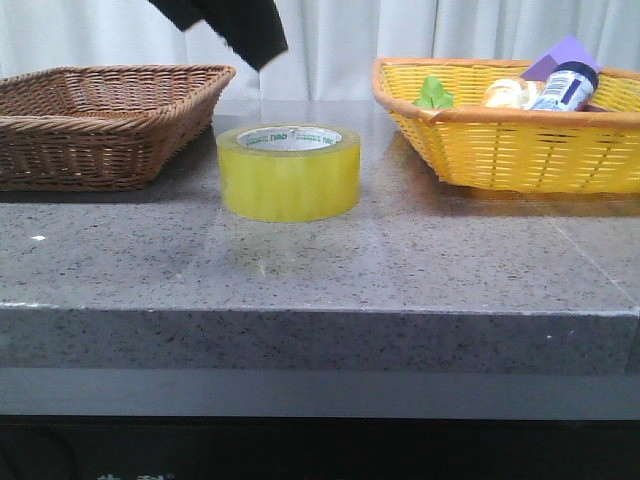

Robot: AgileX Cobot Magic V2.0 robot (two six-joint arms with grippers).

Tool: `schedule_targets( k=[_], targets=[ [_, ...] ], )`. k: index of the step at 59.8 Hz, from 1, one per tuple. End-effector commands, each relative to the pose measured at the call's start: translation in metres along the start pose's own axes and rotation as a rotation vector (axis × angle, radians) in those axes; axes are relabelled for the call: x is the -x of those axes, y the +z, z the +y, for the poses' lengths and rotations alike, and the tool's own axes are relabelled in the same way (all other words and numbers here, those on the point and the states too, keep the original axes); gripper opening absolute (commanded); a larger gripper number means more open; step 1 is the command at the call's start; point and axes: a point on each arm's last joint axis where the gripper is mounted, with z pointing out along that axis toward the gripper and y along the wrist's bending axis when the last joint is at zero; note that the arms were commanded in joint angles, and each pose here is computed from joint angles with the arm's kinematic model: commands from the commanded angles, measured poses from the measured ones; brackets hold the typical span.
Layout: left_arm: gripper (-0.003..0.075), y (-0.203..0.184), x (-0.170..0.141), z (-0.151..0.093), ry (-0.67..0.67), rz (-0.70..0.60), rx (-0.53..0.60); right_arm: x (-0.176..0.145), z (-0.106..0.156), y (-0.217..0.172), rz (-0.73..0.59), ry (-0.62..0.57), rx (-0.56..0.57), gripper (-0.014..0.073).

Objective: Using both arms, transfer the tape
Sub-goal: 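Lower the left gripper into the tape roll's hole and close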

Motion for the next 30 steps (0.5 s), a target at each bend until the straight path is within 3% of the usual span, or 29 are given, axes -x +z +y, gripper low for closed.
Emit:
schedule_targets(
  k=[1,30],
  targets=[
    [0.0587,-0.016,0.012,0.002,0.026,-0.075,0.021,0.014,-0.001,-0.005,-0.107,0.005,-0.012,0.0373],
    [0.0587,0.015,0.021,0.004,0.092,-0.009,-0.005,0.014,-0.001,-0.005,-0.107,0.005,-0.012,0.0373]
  ],
)
